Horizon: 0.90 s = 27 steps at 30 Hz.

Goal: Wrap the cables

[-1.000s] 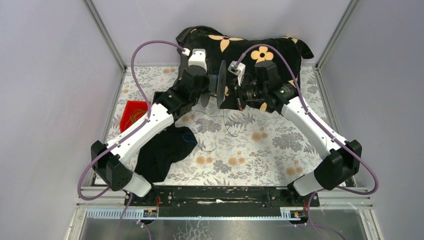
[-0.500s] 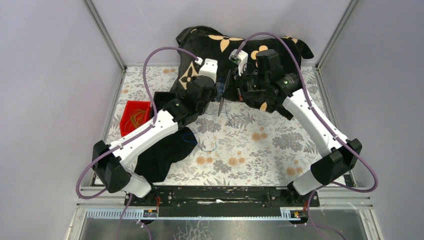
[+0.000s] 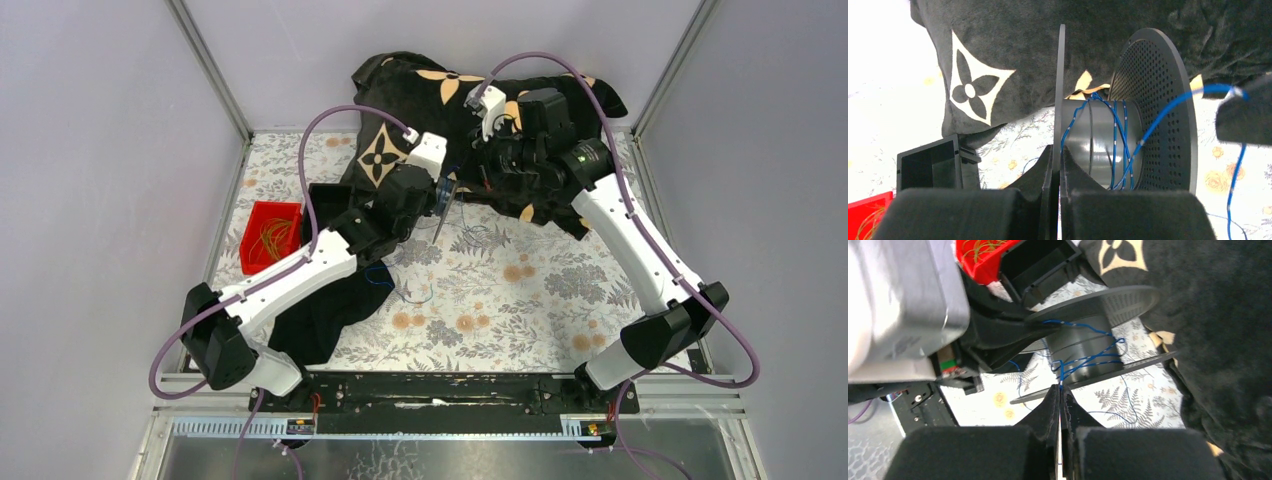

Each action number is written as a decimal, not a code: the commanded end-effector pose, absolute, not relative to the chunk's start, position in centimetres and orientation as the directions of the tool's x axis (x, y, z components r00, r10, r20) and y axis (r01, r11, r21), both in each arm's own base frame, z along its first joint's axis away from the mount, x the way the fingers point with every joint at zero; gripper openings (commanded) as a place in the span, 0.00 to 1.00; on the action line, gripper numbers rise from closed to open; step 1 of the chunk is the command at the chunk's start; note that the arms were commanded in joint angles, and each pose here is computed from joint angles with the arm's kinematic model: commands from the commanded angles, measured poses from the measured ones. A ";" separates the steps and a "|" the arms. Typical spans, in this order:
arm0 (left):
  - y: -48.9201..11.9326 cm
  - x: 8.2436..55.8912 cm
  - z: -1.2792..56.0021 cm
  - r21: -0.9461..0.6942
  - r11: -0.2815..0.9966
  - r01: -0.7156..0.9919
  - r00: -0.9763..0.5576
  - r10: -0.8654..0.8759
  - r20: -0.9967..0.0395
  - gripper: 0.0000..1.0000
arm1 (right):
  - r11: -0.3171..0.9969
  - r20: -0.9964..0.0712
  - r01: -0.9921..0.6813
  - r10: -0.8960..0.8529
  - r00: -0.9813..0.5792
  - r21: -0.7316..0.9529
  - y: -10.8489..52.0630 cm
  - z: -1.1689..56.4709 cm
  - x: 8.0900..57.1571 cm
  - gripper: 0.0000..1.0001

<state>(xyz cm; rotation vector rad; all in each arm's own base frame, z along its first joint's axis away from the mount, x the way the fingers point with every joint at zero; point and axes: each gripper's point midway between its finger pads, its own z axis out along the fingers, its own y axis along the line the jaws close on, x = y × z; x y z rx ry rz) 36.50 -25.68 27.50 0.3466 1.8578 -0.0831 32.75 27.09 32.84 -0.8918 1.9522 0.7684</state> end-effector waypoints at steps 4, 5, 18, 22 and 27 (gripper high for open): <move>-27.2 35.8 31.8 0.130 0.930 0.344 -0.116 0.180 -0.977 0.00 | 0.634 -0.877 -0.771 -0.341 -0.339 0.052 25.6 34.2 34.7 0.03; -27.3 35.7 31.7 0.136 0.926 0.352 -0.114 0.186 -0.976 0.00 | 0.644 -0.874 -0.764 -0.348 -0.340 0.040 25.4 34.2 35.0 0.03; -28.6 32.5 31.5 0.172 0.817 0.551 -0.066 0.248 -0.967 0.00 | 0.687 -0.871 -0.724 -0.392 -0.295 -0.064 22.9 34.0 36.6 0.03; -28.4 31.9 31.7 0.174 0.803 0.571 -0.058 0.250 -0.966 0.00 | 0.693 -0.860 -0.719 -0.396 -0.321 -0.051 22.1 32.9 37.2 0.06; -28.2 31.3 32.2 0.166 0.796 0.582 -0.048 0.237 -0.970 0.00 | 0.704 -0.845 -0.710 -0.389 -0.368 -0.015 21.0 31.2 38.0 0.10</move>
